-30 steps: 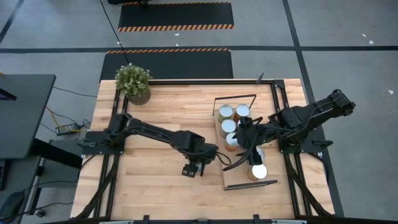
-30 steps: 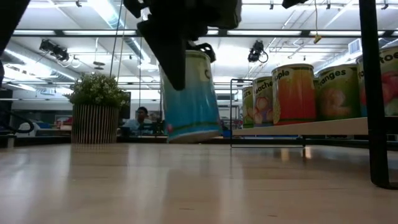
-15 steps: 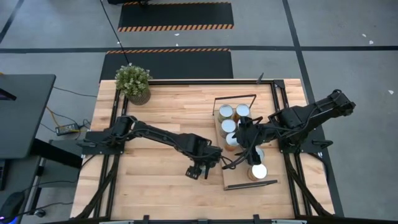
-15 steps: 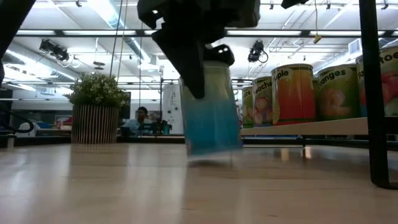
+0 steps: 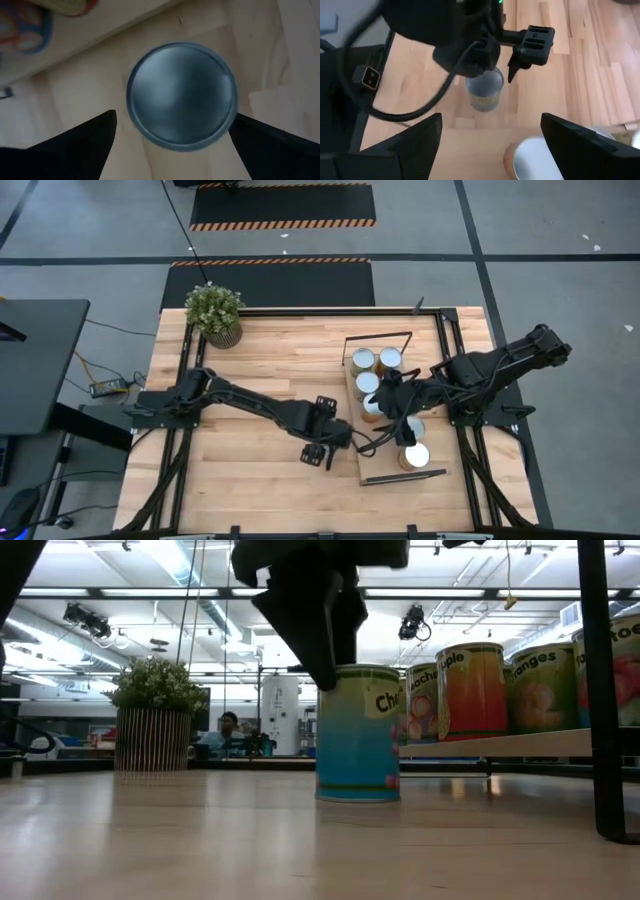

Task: Pick and place cans onto a shelf
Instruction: Put the canned cherries on the shelf

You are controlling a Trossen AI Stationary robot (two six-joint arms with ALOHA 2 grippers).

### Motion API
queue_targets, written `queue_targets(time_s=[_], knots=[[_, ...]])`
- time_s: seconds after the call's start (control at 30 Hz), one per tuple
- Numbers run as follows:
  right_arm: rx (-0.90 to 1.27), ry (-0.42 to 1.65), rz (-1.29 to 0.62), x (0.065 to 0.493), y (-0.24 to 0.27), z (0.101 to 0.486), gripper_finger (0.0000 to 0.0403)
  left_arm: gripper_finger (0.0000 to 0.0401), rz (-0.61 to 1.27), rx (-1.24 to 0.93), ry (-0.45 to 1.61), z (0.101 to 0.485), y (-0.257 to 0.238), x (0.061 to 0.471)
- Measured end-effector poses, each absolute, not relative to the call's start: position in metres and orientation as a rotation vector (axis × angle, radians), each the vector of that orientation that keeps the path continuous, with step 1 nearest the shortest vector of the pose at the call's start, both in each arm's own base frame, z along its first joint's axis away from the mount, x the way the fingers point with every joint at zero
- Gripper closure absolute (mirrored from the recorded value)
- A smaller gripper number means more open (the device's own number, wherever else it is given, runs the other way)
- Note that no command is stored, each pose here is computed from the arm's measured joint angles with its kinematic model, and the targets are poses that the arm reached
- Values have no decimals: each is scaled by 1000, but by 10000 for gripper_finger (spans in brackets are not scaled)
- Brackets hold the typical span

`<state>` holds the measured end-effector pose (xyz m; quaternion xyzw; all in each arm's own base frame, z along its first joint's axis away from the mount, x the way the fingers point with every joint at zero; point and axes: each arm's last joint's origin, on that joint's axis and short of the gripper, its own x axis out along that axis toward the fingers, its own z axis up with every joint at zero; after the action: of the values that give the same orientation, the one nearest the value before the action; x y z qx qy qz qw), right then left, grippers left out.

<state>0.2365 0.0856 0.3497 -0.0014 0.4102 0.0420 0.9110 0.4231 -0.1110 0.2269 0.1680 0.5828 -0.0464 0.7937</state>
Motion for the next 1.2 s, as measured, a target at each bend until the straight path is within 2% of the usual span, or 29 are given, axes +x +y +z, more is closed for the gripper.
queue_targets(time_s=[0.2, 0.47, 0.77, 1.0, 1.2], knots=[[-17, 822, 96, 244, 88, 336, 56, 17, 0, 464, 1235, 227, -130, 408], [-97, 829, 76, 250, 97, 327, 56, 17, 90, 333, 1189, 230, -132, 371], [-214, 790, 101, 290, 116, 302, 56, 17, 116, 143, 911, 227, -137, 330], [-246, 845, 73, 324, 115, 283, 56, 17, 179, 66, 785, 214, -130, 300], [-257, 922, 93, 345, 118, 264, 56, 17, 160, -12, 655, 197, -124, 278]])
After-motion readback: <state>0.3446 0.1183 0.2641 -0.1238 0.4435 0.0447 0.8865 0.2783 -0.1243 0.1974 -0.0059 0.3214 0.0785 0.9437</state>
